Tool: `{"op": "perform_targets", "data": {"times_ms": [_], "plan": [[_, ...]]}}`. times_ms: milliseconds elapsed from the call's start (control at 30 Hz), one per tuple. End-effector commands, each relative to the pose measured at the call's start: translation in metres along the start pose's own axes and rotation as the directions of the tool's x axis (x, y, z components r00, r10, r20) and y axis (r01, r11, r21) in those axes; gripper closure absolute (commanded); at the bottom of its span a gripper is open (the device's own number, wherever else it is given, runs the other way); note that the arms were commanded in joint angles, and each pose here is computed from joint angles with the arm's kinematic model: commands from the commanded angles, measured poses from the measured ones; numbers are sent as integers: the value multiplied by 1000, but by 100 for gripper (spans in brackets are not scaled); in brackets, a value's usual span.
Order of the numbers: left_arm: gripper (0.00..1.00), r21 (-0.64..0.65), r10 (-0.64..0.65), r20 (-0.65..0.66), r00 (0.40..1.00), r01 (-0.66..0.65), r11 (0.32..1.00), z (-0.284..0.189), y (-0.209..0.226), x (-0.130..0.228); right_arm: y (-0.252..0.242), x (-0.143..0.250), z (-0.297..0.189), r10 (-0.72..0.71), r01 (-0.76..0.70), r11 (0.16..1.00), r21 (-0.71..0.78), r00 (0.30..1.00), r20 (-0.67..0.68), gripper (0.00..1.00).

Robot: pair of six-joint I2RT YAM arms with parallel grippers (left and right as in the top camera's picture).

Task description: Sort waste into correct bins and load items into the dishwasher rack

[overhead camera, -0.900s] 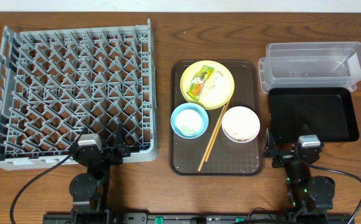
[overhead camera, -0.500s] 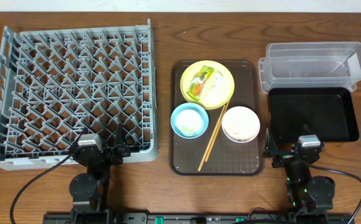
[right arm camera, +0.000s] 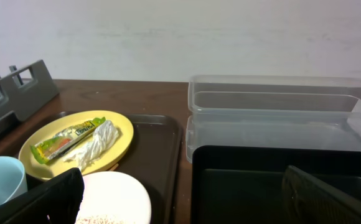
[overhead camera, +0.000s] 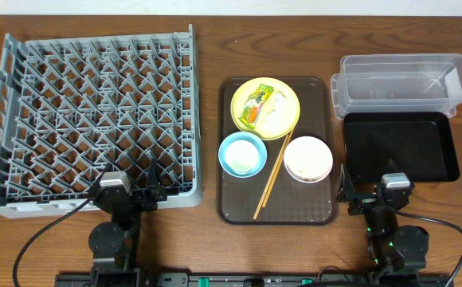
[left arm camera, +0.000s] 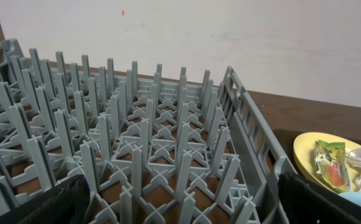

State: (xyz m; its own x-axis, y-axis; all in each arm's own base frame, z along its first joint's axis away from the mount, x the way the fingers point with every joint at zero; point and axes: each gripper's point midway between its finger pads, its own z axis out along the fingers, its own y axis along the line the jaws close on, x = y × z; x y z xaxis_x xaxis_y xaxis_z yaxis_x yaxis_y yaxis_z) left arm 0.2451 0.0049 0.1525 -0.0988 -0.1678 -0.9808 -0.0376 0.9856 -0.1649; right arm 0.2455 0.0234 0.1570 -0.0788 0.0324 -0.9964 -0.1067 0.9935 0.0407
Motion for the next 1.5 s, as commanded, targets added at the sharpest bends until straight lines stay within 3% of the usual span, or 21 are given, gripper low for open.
{"op": "perform_targets", "data": {"times_ms": [0, 933, 1133, 1467], "plan": [[2, 1, 14, -48, 999, -14, 1000, 1, 1, 15, 2, 0, 0, -9, 9, 1000, -8, 1000, 1, 1], [2, 1, 14, -47, 999, -14, 1000, 1, 1, 15, 3, 2, 0, 17, -17, 1000, -11, 1000, -8, 1], [2, 1, 13, -50, 999, -13, 1000, -2, -1, 3, 4, -17, -1, 16, -16, 1000, -12, 1000, 5, 1], [2, -36, 8, -291, 957, -19, 999, -5, -8, -36, 8, -76, 27, -44, 41, 999, -30, 992, -117, 1]]}}
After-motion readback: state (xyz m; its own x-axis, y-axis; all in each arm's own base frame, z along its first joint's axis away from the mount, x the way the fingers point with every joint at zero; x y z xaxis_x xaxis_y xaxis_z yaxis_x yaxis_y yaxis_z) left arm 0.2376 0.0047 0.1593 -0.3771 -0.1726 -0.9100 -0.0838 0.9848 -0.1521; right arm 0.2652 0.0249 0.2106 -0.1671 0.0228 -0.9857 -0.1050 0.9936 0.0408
